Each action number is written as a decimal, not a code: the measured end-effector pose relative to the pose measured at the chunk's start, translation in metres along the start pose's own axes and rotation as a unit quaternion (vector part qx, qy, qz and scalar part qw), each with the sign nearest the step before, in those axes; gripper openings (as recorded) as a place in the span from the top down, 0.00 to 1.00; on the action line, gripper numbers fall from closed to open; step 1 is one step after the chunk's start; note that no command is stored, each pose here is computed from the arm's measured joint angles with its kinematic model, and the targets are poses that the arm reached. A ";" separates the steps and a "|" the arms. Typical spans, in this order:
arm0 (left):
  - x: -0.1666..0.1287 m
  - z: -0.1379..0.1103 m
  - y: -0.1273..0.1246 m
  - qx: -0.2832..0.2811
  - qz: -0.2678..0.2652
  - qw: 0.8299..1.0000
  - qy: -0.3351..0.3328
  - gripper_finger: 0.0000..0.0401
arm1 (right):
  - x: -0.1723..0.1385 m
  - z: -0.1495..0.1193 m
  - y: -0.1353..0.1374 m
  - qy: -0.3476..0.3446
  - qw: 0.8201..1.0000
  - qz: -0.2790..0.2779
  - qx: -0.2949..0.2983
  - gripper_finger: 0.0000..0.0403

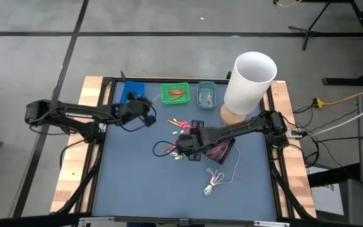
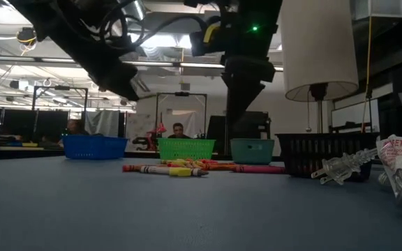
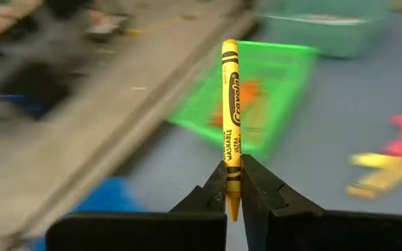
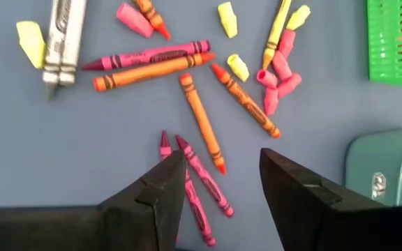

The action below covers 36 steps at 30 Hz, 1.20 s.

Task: Sort crayons
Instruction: Put the yellow crayon into the blue bin, then put the orange crayon into the green bin

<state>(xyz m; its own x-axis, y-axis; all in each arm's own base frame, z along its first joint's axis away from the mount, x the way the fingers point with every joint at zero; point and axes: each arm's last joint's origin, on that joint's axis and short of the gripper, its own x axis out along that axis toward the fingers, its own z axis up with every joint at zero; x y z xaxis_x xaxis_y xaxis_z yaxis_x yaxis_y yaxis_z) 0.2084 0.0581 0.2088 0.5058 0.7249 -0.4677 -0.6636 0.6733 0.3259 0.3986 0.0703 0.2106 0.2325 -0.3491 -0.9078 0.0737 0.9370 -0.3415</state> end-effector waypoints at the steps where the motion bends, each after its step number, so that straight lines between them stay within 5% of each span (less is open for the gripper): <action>1: -0.001 0.001 0.005 0.001 0.030 1.000 0.000 0.99 | 0.000 0.001 0.000 -0.004 1.000 0.001 0.002 0.55; 6: 0.005 -0.003 0.030 0.001 0.143 0.989 0.030 0.99 | 0.001 0.006 -0.001 -0.025 1.000 0.004 0.014 0.55; 15: 0.020 -0.030 0.064 -0.034 0.216 0.964 0.151 0.99 | 0.005 0.011 -0.008 -0.041 0.999 0.000 0.031 0.55; 26: 0.026 -0.034 0.075 -0.071 0.174 0.966 0.175 0.89 | 0.012 0.013 -0.027 -0.031 0.997 -0.003 -0.064 0.55; 36: 0.026 -0.034 0.074 -0.078 0.147 0.970 0.177 0.83 | 0.031 0.014 -0.071 -0.012 0.997 0.056 -0.047 0.55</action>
<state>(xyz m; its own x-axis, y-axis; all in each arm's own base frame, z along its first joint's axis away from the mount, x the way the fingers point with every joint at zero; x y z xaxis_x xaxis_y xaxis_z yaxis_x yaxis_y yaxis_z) 0.1540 0.1217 0.1924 0.0788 0.7679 -0.6357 -0.8392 0.3953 0.3734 0.4143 -0.0073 0.2103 0.2574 -0.2412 -0.9357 -0.0455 0.9642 -0.2611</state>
